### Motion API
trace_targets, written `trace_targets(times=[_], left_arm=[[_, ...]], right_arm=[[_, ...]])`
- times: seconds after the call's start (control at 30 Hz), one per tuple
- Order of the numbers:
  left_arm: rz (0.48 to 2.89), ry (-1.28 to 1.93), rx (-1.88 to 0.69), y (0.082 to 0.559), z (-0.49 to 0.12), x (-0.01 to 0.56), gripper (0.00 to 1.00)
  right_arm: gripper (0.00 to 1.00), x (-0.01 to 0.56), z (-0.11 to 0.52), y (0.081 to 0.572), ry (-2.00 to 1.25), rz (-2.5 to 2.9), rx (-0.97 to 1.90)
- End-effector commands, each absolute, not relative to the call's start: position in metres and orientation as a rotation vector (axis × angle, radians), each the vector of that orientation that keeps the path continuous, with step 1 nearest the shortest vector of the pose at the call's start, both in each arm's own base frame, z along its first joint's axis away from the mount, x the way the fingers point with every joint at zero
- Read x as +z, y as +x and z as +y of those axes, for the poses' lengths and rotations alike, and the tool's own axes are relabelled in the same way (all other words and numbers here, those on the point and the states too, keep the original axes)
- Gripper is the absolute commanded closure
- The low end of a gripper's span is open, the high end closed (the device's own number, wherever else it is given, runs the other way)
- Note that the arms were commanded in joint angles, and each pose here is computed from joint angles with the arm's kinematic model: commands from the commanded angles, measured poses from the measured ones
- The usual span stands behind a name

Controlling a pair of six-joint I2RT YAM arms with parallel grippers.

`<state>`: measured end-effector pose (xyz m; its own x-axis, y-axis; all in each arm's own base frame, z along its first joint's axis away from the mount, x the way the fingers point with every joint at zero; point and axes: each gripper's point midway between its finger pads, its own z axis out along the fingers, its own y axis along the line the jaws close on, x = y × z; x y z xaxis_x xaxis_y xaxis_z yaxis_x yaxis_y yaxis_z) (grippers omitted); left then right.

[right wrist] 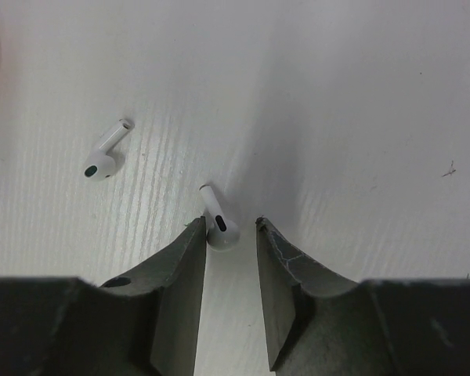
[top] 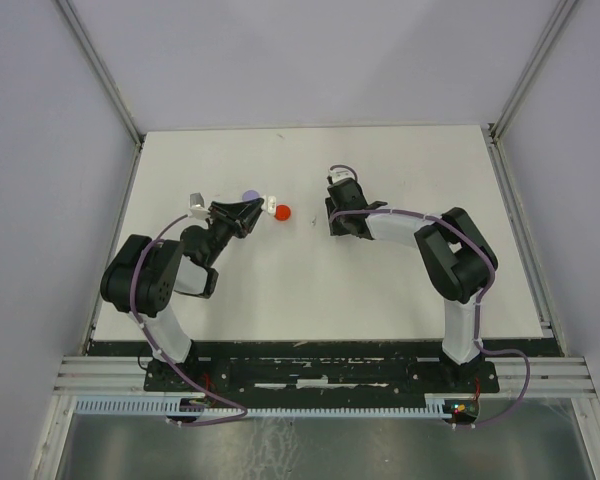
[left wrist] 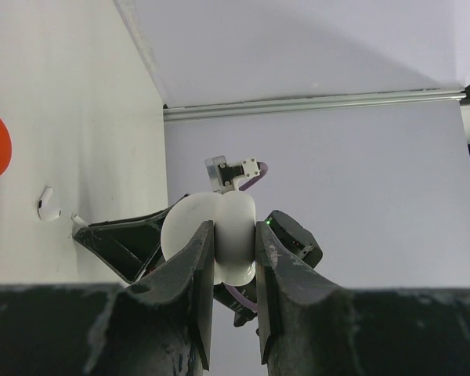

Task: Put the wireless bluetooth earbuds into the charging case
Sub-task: Pick up the earbud from the center of the board.

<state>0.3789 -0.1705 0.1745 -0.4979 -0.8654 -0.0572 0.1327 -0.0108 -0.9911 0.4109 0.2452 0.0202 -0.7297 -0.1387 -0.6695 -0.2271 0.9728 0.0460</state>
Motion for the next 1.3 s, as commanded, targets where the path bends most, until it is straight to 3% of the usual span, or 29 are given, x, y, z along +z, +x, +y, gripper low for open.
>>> trace_targets(times=[0.0,0.7,0.93,1.27], left_arm=[[1.421,-0.752,-1.663,0.376,-0.168,0.191,0.97],[1.43,-0.757,-1.659,0.376,-0.167,0.188,0.97],[1.513,-0.759,-1.617,0.384,-0.172,0.174,0.97],[1.646,-0.682,-1.605,0.393,-0.195,0.163,0.97]], right_arm=[[0.61,0.031,0.252,0.425,-0.207,2.357,0.184],[0.76,0.035,0.249,0.425,-0.211,2.359,0.16],[0.83,0.078,0.236,0.423,-0.307,2.265,0.107],[0.84,0.137,0.219,0.387,-0.492,2.295,0.084]])
